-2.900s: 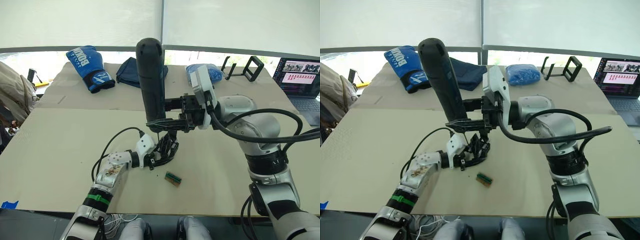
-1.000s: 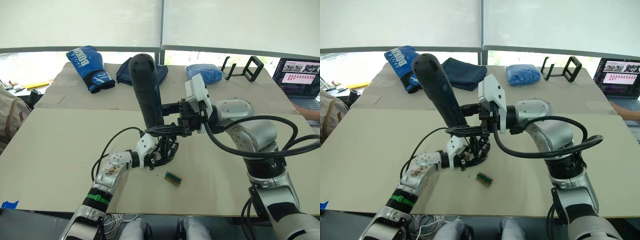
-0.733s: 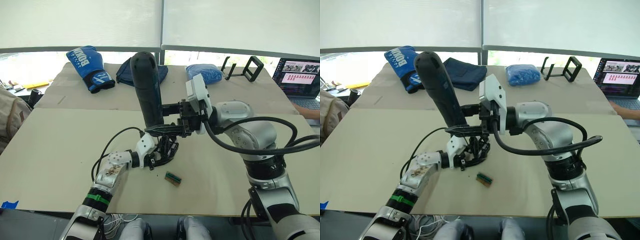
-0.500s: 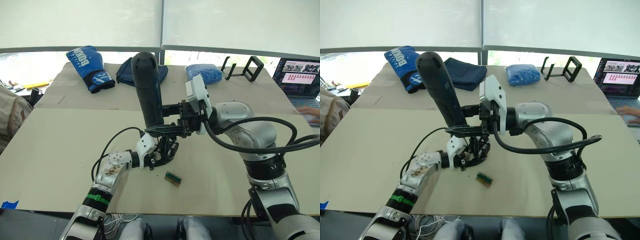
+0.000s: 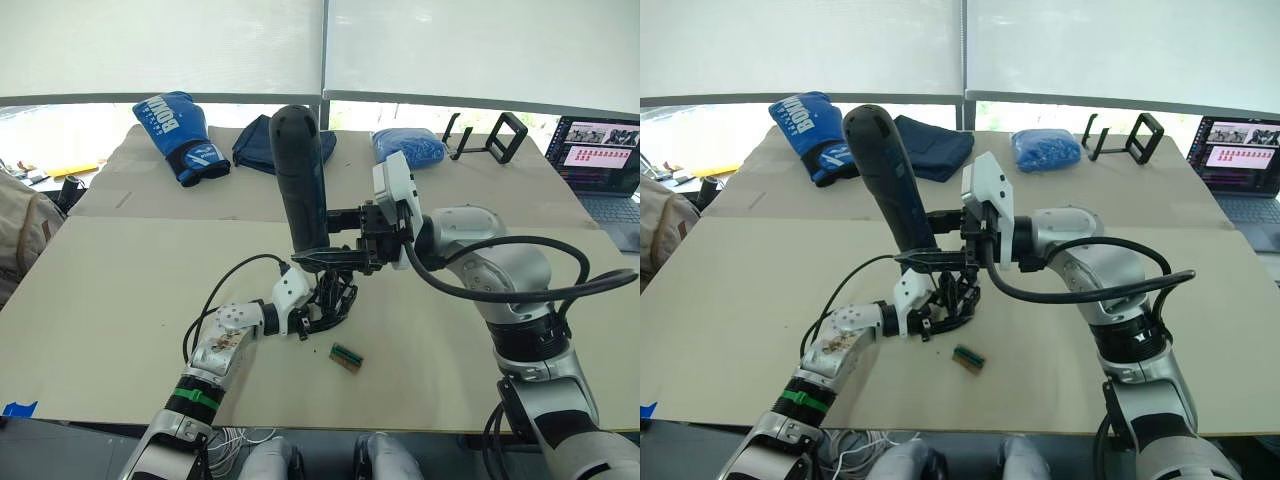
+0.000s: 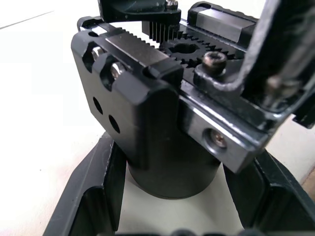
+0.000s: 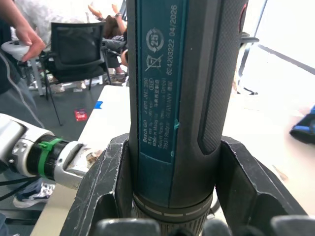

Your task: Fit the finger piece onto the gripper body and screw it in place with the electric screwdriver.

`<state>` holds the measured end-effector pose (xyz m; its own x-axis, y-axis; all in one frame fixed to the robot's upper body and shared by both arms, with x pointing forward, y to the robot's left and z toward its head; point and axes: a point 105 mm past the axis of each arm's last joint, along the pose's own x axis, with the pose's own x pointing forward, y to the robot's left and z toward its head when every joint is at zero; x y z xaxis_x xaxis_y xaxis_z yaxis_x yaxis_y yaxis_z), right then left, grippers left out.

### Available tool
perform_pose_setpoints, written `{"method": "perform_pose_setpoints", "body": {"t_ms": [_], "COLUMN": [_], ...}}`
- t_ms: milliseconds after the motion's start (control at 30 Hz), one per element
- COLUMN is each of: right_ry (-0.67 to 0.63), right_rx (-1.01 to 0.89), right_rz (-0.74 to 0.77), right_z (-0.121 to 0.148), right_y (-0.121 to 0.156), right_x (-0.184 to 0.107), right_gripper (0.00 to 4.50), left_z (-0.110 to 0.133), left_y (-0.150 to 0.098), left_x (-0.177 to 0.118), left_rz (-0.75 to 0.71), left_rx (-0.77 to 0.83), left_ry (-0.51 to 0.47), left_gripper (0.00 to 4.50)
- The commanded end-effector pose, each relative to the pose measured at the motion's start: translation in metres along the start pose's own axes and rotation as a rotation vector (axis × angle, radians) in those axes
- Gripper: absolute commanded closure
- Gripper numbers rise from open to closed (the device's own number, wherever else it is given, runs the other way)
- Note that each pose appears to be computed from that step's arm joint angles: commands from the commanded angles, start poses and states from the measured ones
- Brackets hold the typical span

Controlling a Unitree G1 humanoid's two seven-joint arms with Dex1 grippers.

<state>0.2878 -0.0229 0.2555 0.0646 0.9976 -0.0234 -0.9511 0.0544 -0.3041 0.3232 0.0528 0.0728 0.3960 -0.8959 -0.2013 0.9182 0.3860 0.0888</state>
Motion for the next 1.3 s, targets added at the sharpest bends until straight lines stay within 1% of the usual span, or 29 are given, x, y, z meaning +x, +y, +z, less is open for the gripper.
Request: {"method": "perform_pose_setpoints", "body": {"t_ms": [33, 267, 533, 633, 900, 1300], "right_ry": [0.008, 0.043, 0.073, 0.118, 0.158, 0.136], "right_rx": [-0.023, 0.008, 0.067, 0.046, 0.074, 0.093], "right_rz": [-0.062, -0.084, -0.07, -0.064, -0.133, -0.155], "right_z": [-0.001, -0.011, -0.024, -0.033, -0.046, -0.043], "right_y": [-0.008, -0.009, 0.002, 0.007, 0.001, -0.003], "right_x": [-0.008, -0.01, -0.008, -0.009, -0.01, -0.01], "right_gripper": [2.57, 2.57, 2.57, 2.57, 2.57, 2.57], "left_z": [-0.021, -0.021, -0.02, -0.02, -0.021, -0.021], "left_y": [-0.013, -0.013, -0.013, -0.013, -0.013, -0.012], "left_x": [0.003, 0.003, 0.003, 0.002, 0.001, 0.0], "left_rz": [-0.045, -0.047, -0.048, -0.05, -0.052, -0.049], "left_rx": [-0.055, -0.054, -0.05, -0.05, -0.047, -0.049], "left_ry": [0.07, 0.071, 0.072, 0.073, 0.077, 0.081], "left_gripper": [2.19, 2.19, 2.19, 2.19, 2.19, 2.19]}}
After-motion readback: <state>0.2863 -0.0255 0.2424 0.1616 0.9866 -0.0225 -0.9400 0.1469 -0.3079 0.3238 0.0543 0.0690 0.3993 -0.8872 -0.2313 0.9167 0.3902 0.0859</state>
